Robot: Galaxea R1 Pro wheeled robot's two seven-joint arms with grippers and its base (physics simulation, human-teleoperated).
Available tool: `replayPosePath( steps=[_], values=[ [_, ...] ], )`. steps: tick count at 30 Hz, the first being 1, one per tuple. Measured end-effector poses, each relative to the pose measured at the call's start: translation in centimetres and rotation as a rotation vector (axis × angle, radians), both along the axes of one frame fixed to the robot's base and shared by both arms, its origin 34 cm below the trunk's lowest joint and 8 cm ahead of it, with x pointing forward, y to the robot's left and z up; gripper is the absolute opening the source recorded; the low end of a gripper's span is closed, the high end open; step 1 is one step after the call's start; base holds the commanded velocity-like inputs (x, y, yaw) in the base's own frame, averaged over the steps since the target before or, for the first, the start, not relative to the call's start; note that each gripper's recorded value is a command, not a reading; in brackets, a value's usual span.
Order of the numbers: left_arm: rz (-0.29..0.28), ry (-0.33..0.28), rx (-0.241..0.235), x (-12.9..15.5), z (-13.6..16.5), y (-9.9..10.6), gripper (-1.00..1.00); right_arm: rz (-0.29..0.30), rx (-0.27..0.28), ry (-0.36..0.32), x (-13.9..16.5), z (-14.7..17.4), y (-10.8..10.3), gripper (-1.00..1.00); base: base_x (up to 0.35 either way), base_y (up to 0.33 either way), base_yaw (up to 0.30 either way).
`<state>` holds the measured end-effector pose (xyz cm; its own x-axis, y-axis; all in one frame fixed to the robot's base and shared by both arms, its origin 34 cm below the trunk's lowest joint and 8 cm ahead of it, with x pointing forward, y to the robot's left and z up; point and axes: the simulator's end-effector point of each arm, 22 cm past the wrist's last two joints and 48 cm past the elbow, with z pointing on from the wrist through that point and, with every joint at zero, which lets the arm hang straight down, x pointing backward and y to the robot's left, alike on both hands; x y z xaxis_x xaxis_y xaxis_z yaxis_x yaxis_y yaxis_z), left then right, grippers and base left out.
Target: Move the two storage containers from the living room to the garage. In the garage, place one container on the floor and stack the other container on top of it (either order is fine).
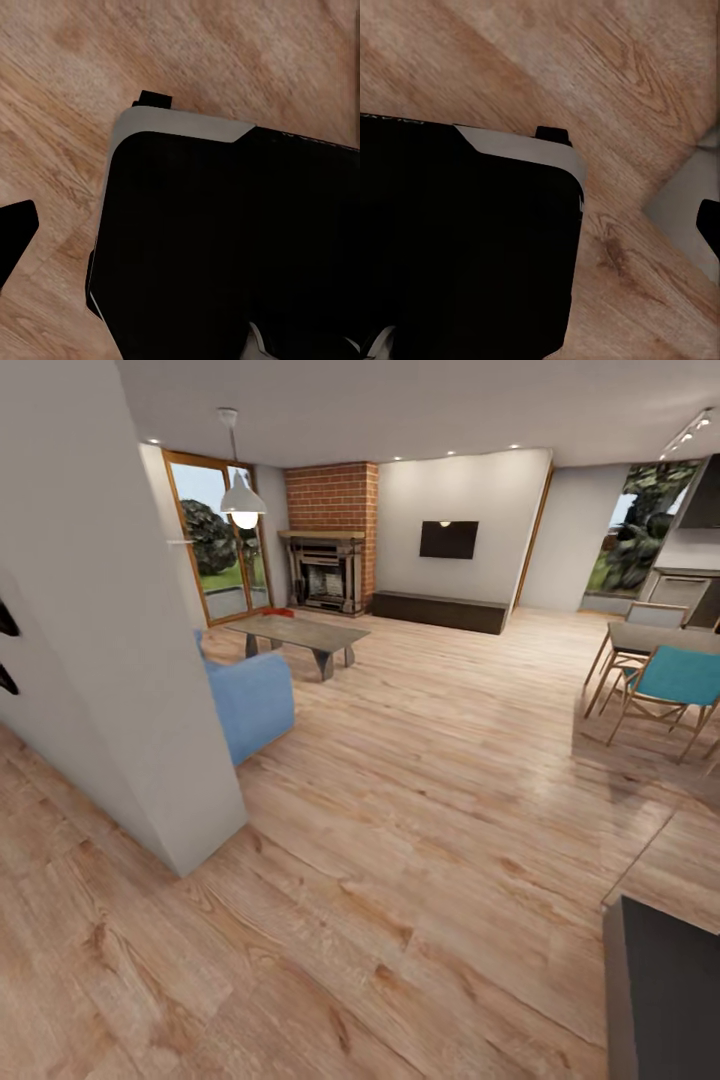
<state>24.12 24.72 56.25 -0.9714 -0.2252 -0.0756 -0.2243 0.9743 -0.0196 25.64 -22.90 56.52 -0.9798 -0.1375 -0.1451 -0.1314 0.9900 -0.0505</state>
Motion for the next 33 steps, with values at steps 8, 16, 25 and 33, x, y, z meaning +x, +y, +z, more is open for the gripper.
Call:
replayPosePath(
  steps=[8,16,25,33],
  values=[
    [0.0,0.0,0.0,0.0,0.0,0.0,1.0,0.001,-0.001,0.0,-0.01,0.0,-0.07,1.0,0.322,0.0,0.0],
    [0.0,0.0,0.0,0.0,0.0,0.0,1.0,-0.006,0.0,0.0,0.0,0.0,-0.03,1.0,0.322,0.0,-0.023],
    [0.0,0.0,0.0,0.0,0.0,0.0,1.0,-0.012,0.0,0.001,-0.04,0.0,-0.05,1.0,0.322,0.0,-0.218],
    [0.0,0.0,0.0,0.0,0.0,0.0,1.0,-0.009,0.0,0.0,-0.02,0.0,-0.04,1.0,0.322,0.0,-0.243]
  ],
)
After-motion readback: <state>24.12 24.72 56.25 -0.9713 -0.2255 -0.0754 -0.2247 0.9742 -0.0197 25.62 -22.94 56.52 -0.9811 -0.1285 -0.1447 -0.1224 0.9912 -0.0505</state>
